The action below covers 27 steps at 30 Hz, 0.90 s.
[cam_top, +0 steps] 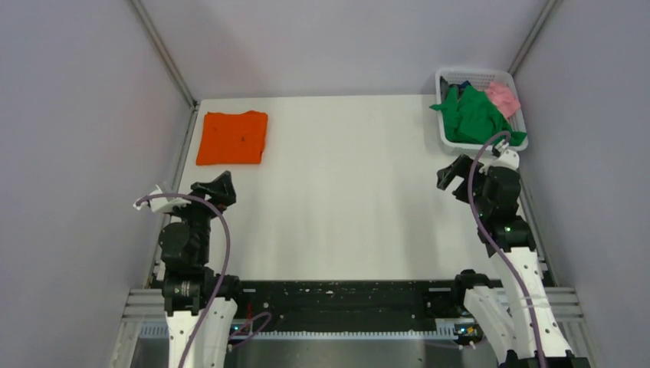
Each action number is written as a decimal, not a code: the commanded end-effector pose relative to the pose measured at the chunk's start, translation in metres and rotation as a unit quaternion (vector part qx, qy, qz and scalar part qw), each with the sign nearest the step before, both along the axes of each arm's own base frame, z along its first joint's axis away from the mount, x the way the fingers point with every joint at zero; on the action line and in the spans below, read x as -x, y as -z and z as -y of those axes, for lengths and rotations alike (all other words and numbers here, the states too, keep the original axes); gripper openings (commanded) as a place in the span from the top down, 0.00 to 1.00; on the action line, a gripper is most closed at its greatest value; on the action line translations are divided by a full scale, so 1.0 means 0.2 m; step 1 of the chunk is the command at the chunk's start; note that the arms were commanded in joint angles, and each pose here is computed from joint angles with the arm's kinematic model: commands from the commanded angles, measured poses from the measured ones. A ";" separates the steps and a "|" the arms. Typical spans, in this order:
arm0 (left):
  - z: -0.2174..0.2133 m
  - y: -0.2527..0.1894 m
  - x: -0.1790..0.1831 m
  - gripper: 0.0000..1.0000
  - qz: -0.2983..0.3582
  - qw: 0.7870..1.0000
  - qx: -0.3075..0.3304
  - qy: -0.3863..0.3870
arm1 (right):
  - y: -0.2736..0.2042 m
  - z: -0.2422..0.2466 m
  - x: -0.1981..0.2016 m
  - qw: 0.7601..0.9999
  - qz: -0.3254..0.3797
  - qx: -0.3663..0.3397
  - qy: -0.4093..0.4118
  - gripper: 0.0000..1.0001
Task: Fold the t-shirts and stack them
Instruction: Grab crumpled tshirt from bin with the right arm
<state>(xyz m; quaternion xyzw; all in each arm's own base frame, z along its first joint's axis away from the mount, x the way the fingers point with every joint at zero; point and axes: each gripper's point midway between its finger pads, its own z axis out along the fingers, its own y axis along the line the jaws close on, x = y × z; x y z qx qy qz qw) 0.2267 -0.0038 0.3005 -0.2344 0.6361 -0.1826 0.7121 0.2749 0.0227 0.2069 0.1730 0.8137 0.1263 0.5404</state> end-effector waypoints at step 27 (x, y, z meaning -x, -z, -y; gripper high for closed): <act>-0.06 0.27 -0.22 0.01 -0.126 0.991 0.024 -0.033 | -0.06 0.53 -1.22 0.972 -0.040 0.145 0.182 0.09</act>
